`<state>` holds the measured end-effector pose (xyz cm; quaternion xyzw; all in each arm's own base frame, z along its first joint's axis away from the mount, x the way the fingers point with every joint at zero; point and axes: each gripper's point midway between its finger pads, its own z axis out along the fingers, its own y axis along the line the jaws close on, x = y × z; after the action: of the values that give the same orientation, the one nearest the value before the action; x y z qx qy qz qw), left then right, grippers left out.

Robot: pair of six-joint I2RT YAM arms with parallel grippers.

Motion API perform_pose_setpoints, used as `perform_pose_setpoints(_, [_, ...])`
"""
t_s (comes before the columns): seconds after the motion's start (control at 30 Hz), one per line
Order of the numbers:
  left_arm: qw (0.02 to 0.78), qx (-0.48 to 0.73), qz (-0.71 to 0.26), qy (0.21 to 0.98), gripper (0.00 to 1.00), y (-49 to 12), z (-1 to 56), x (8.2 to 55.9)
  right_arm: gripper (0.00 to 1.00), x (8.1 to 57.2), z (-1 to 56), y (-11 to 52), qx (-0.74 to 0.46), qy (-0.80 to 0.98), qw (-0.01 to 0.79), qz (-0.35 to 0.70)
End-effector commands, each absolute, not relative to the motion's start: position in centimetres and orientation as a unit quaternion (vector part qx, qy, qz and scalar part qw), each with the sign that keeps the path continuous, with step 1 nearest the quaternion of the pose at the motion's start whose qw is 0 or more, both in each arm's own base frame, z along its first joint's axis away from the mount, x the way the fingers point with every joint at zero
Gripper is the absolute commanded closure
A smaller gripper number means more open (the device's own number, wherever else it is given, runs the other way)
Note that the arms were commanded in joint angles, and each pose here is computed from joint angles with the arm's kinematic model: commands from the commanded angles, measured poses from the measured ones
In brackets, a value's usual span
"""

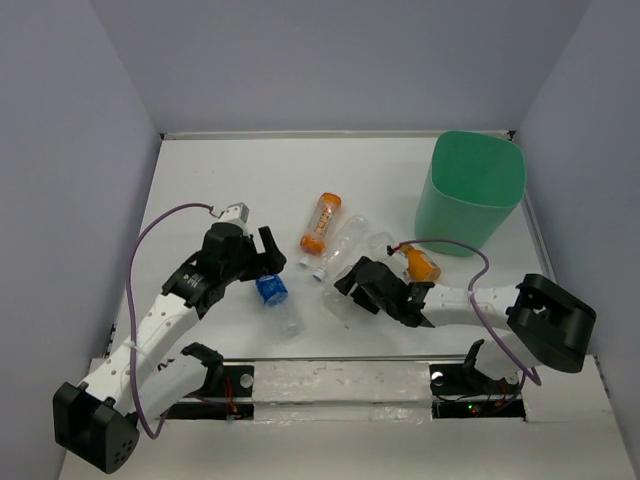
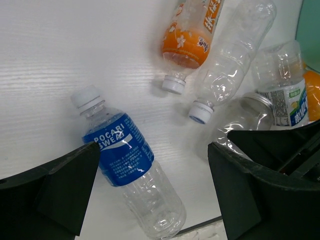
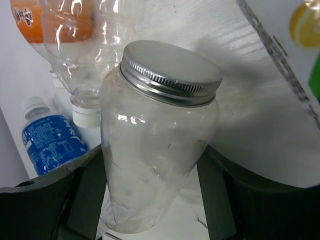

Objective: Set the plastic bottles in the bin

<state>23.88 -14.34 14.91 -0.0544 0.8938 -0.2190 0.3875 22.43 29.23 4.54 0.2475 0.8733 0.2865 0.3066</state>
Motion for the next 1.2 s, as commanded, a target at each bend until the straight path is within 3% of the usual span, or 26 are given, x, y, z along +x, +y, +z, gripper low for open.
perform_pose_setpoints(0.0, [0.362, -0.088, -0.207, 0.905, 0.01, -13.6, 15.0, 22.9, 0.68, 21.1, 7.3, 28.9, 0.205, 0.874, 0.333, 0.289])
perform_pose_setpoints(0.2, [0.332, -0.109, -0.148, 0.925, 0.01, -12.0, 13.0, 22.5, 0.76, 19.1, 15.5, 29.7, 0.053, 0.866, 0.370, 0.333])
perform_pose_setpoints(0.23, [0.329, -0.116, -0.150, 0.925, 0.01, -12.1, 12.8, 22.4, 0.76, 19.6, 20.3, 30.2, 0.040, 0.843, 0.398, 0.359])
perform_pose_setpoints(0.3, [0.324, -0.130, -0.148, 0.925, 0.01, -11.9, 12.0, 22.4, 0.76, 20.0, 24.0, 29.1, -0.012, 0.832, 0.443, 0.334])
perform_pose_setpoints(0.33, [0.319, -0.139, -0.146, 0.926, 0.01, -11.8, 11.4, 22.2, 0.76, 21.1, 29.2, 28.2, -0.004, 0.801, 0.495, 0.336])
perform_pose_setpoints(0.47, [0.314, -0.142, -0.150, 0.927, 0.01, -12.1, 10.3, 22.4, 0.76, 26.2, 38.3, 21.0, 0.008, 0.755, 0.619, 0.215])
perform_pose_setpoints(0.57, [0.307, -0.126, -0.157, 0.930, 0.01, -12.8, 10.1, 22.6, 0.78, 30.1, 43.4, 14.6, 0.059, 0.723, 0.666, 0.173])
perform_pose_setpoints(0.8, [0.277, -0.120, -0.144, 0.942, 0.01, -13.1, 8.0, 22.6, 0.79, 35.5, 42.3, 3.2, 0.140, 0.738, 0.660, -0.009])
perform_pose_setpoints(1.0, [0.263, -0.123, -0.125, 0.949, 0.01, -12.9, 6.5, 22.8, 0.78, 38.2, 37.1, -0.6, 0.158, 0.778, 0.608, -0.032])
perform_pose_setpoints(1.1, [0.249, -0.124, -0.118, 0.953, 0.01, -12.9, 5.5, 22.8, 0.54, 38.4, 36.0, -0.9, 0.157, 0.785, 0.598, -0.036])
perform_pose_setpoints(1.13, [0.246, -0.124, -0.115, 0.954, 0.01, -12.8, 5.3, 22.7, 0.39, 38.4, 35.6, -0.8, 0.157, 0.788, 0.595, -0.034])
perform_pose_setpoints(1.17, [0.241, -0.126, -0.109, 0.956, 0.01, -12.7, 4.9, 22.8, 0.16, 38.0, 35.9, -0.7, 0.158, 0.785, 0.599, -0.029])
